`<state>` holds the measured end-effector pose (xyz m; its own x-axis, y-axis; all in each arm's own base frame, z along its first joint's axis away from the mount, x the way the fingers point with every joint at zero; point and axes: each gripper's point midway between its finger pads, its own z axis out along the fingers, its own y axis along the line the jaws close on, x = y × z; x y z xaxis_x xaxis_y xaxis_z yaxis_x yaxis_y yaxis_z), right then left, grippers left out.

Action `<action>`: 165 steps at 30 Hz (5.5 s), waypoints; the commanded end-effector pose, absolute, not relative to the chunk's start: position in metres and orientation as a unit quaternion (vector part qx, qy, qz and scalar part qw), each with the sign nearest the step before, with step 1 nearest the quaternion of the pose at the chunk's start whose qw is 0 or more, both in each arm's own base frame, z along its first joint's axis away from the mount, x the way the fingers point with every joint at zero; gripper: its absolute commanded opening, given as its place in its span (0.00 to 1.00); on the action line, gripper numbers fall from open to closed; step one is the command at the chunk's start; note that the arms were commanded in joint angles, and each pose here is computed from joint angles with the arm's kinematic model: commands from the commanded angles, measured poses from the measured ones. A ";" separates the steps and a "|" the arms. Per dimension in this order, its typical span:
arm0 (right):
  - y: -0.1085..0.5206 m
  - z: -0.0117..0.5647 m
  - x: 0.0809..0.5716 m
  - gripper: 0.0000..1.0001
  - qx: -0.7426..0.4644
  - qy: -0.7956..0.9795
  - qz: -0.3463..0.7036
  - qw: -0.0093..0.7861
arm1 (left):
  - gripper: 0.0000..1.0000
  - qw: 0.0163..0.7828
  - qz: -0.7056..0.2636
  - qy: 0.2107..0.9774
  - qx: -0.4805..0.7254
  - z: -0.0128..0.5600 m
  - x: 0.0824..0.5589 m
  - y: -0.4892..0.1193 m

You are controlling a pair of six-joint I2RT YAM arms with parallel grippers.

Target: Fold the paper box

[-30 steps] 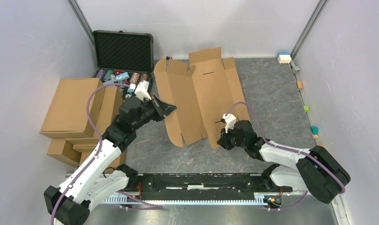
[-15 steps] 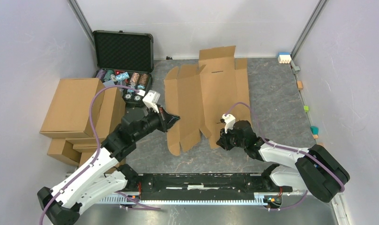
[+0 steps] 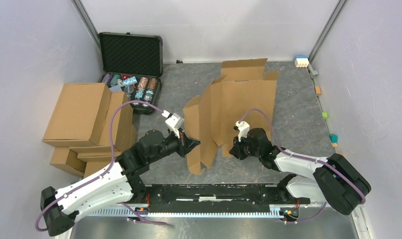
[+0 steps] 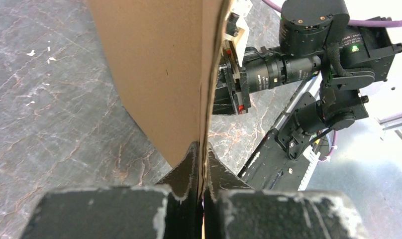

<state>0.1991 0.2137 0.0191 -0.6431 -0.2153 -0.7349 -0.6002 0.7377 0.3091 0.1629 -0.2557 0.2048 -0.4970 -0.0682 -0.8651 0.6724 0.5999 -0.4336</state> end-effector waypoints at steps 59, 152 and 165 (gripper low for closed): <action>0.021 0.029 0.270 0.87 0.202 0.854 0.253 0.408 | 0.02 0.498 -0.289 0.766 0.284 0.169 0.161 -0.262; 0.170 0.189 0.213 0.32 0.048 0.643 0.646 0.408 | 0.02 0.496 -0.291 0.770 0.276 0.151 0.157 -0.260; 0.051 0.104 0.295 0.93 0.047 0.856 0.146 0.494 | 0.02 0.507 -0.276 0.767 0.282 0.159 0.161 -0.255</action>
